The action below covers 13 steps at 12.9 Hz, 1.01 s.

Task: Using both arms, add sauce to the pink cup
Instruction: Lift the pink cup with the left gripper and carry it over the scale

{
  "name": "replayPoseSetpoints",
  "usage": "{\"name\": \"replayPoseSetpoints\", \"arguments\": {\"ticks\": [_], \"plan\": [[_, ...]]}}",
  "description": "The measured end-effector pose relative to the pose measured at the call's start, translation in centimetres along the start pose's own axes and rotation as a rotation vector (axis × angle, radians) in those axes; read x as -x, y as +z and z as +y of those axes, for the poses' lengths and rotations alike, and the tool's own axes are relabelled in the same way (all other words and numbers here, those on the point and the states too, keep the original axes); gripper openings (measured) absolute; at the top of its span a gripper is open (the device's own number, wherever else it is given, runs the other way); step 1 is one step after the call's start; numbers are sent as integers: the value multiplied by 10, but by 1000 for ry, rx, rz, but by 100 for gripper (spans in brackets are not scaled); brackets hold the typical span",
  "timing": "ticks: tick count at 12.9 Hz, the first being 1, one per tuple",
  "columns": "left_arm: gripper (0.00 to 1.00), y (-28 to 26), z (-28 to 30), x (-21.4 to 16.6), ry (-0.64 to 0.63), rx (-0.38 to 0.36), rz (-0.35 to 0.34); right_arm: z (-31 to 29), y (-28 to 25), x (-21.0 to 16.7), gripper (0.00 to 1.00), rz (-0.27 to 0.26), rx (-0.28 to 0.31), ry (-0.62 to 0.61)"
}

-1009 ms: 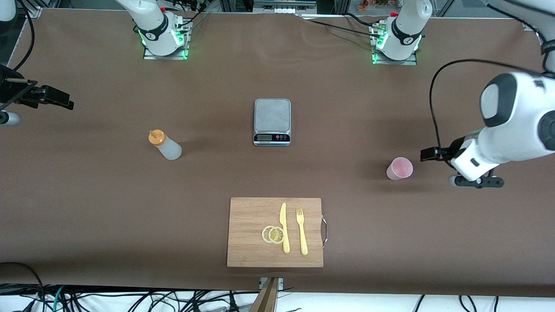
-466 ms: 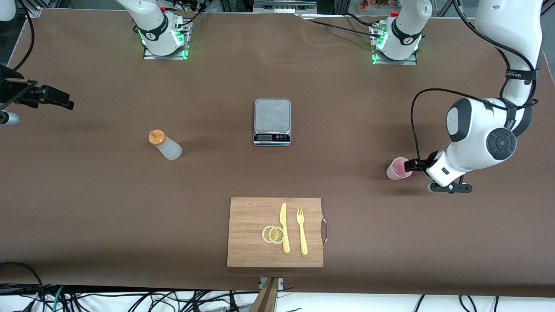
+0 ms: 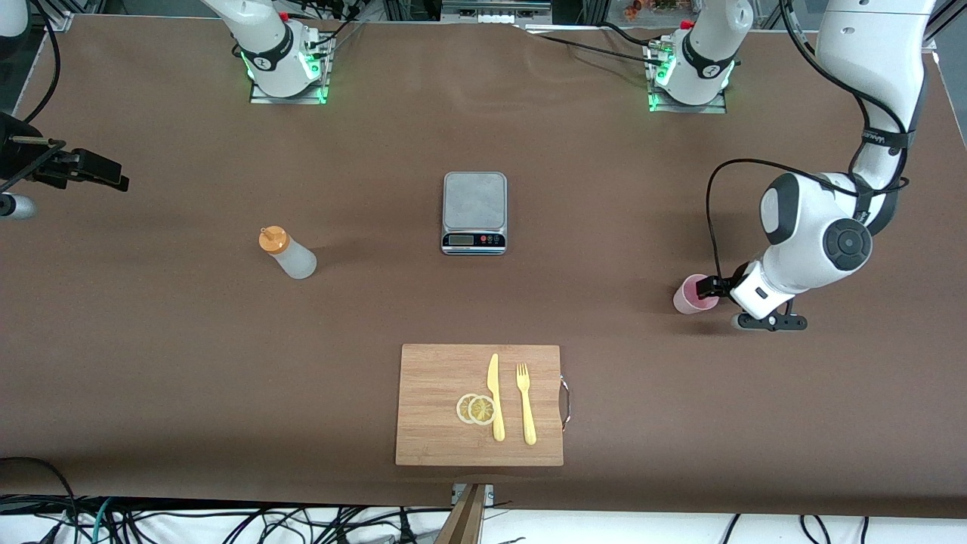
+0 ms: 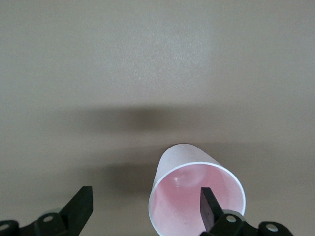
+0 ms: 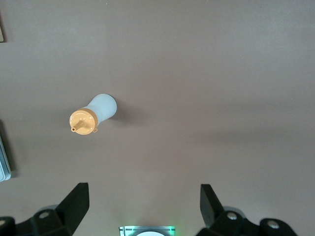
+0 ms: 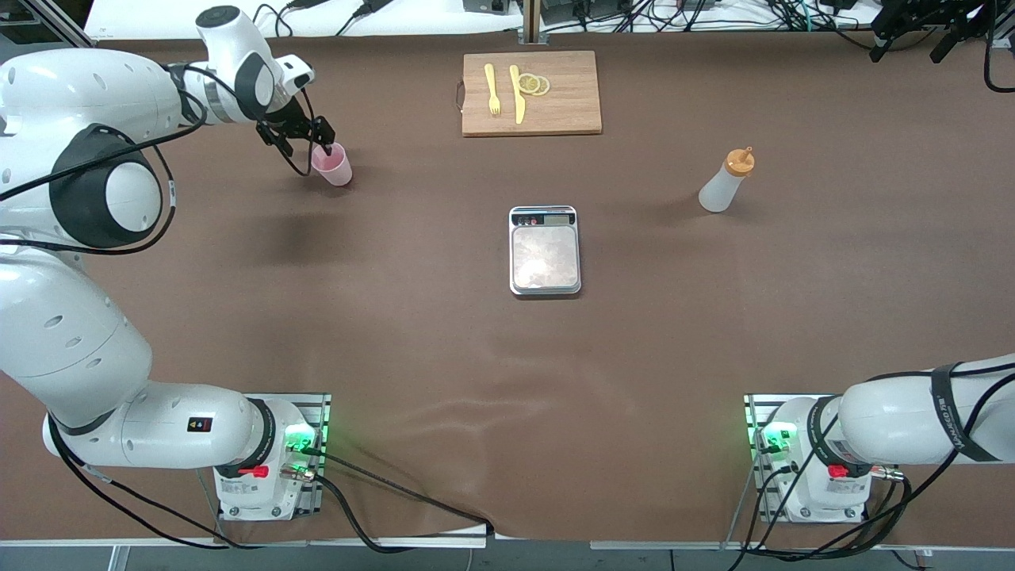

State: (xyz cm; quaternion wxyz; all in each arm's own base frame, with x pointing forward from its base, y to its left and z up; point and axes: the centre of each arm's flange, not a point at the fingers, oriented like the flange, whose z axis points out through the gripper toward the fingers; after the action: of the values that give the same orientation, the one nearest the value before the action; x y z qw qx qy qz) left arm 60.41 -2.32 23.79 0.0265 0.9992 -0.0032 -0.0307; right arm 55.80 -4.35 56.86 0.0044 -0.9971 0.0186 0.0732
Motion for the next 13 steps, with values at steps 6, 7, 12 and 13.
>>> {"name": "replayPoseSetpoints", "arguments": {"ticks": [6,7,12,13], "plan": [[40,10,5,6,-6,-1,-4,0,0,0,100,0,0,0],[28,10,7,6,-6,-1,-4,0,0,0,100,0,0,0],[4,-18,42,0,18,5,-20,0,0,0,100,0,0,0],[4,-32,64,-2,13,12,-22,0,0,0,100,0,0,-1]]}}
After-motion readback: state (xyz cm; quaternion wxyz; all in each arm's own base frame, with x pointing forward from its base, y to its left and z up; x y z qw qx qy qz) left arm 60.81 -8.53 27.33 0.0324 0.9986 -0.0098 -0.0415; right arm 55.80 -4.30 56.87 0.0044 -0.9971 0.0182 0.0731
